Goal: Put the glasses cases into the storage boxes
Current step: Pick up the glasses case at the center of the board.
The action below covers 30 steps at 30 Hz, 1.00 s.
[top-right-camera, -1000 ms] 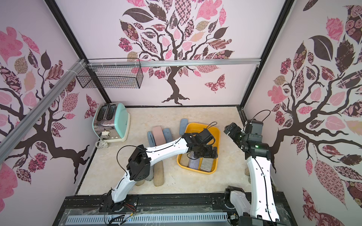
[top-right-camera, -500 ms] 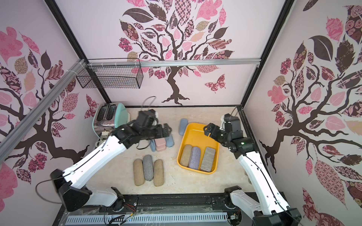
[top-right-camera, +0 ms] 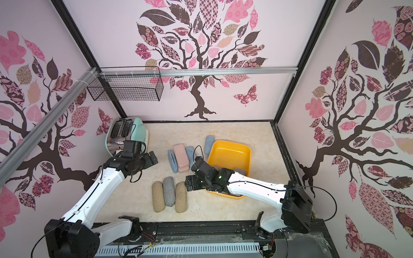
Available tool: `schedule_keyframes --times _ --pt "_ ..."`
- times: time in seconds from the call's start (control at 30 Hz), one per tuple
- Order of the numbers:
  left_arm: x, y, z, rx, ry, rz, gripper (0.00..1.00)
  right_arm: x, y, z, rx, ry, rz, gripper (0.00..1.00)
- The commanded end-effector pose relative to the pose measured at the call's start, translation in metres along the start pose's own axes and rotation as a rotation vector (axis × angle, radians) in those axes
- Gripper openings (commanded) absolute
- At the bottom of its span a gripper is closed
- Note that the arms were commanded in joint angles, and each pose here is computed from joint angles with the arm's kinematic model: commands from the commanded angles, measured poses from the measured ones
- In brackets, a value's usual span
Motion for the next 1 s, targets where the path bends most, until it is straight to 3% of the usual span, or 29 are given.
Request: schedule_keyframes --times 0.0,0.3,0.97 --pt "-0.005 0.002 0.000 -0.004 -0.006 -0.013 0.95 -0.016 -0.010 0.004 0.047 -0.072 0.042 0.89" --pt "-0.010 0.001 0.015 0.087 -0.024 0.003 0.86 -0.064 -0.047 0.008 0.186 -0.228 0.200 0.88" --pt "-0.020 -0.002 0.013 0.112 -0.047 0.045 0.86 -0.105 -0.045 0.011 0.280 -0.402 0.219 0.88"
Point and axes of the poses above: each gripper's point midway between its finger pads, its own x axis back along the fingers, its own z axis along the line the jaws close on, y = z × x, the point moved 2 cm from there along x, back along the fingers, and after that the axes turned 12 degrees about -x, right-handed, at the moved point
